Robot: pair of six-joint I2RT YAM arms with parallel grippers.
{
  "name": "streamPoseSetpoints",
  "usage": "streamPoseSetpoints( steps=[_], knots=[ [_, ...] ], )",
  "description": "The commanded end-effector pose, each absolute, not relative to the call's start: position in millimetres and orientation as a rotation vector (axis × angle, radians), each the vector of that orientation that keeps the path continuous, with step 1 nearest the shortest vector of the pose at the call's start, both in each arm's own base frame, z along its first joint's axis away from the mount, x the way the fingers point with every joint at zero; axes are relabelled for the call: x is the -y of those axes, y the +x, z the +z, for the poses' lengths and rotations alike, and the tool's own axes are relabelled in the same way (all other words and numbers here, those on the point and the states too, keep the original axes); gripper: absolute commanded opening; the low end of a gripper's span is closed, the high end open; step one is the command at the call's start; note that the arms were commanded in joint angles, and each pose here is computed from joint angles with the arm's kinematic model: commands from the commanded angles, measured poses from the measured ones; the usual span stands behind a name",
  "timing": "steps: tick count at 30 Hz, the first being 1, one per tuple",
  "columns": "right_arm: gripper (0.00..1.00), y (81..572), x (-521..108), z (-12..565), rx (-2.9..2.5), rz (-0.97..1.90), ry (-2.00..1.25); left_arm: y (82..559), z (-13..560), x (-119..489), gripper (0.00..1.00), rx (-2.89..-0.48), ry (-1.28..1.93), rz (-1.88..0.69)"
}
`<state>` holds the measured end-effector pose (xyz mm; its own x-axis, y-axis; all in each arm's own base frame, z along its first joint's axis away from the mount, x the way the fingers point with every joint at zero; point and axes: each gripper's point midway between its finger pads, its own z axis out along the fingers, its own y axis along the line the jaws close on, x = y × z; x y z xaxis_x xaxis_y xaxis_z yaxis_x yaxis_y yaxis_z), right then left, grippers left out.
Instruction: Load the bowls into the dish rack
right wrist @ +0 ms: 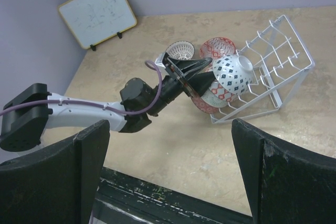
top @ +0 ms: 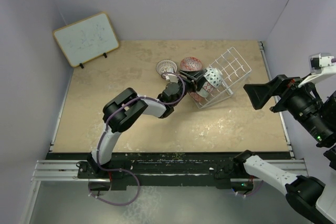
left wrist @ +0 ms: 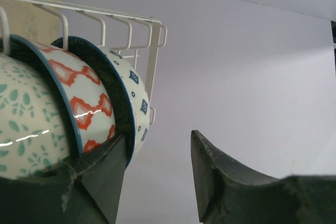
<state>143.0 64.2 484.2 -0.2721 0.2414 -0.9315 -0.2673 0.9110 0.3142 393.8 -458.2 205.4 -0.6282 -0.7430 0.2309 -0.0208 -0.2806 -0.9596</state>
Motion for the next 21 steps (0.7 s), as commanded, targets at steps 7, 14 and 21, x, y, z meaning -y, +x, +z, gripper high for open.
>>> streamPoseSetpoints(
  steps=[7, 14, 21],
  knots=[
    [1.0, 152.6, -70.7, 492.7, -1.742, 0.505, -0.021, 390.1, 220.4, 430.5, 0.64, -1.525, -0.905, -1.895],
    [1.0, 152.8, -70.8, 491.9, -1.741, 0.507, -0.016, 385.0, 244.8, 413.5, 0.73, -1.492, -0.801, -1.882],
    [1.0, 153.1, -70.9, 492.6, -1.735, 0.51, -0.015, 388.5, 267.6, 373.7, 1.0, -1.503, -0.622, -1.734]
  ],
)
